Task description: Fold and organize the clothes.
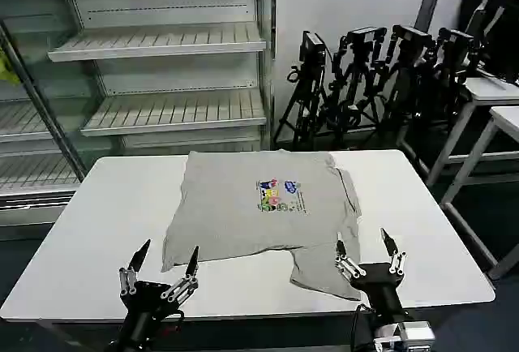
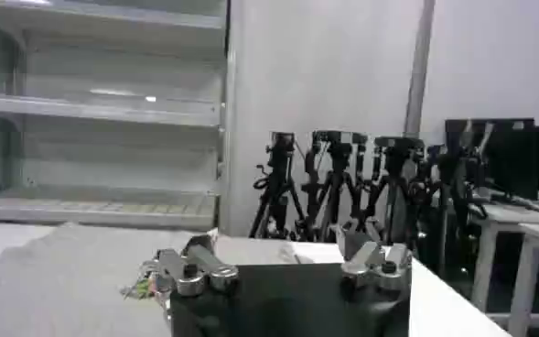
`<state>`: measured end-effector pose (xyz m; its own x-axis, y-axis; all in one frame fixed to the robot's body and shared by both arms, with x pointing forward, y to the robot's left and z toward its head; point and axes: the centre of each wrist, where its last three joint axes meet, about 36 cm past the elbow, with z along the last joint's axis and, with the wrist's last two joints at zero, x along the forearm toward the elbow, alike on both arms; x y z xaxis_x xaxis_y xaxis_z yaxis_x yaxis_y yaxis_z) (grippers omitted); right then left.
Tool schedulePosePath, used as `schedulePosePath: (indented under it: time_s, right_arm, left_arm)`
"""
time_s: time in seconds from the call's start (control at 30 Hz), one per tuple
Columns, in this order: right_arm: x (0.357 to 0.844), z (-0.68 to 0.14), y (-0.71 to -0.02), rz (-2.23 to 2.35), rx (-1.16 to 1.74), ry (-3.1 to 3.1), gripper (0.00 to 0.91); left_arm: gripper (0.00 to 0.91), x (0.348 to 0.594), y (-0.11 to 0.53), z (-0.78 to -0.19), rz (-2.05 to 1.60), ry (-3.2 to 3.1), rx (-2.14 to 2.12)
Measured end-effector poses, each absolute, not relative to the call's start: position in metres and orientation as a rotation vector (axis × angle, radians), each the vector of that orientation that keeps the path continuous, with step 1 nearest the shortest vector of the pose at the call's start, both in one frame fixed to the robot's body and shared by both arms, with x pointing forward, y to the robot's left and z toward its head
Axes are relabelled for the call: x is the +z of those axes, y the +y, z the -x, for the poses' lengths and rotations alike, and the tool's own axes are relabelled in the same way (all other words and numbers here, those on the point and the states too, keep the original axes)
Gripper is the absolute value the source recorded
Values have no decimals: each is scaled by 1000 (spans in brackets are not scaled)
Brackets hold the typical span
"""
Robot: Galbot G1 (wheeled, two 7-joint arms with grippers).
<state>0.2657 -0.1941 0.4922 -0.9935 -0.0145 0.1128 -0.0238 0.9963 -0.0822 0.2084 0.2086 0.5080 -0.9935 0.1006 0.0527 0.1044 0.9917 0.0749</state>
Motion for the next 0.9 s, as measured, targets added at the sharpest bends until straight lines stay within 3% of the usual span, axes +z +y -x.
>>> schedulePosePath:
  time_s: [0.9]
  right_arm:
    - [446,-276,-186,1,116,-2723,907]
  left_arm:
    - [907,464,224,-261,93,-2828,-40]
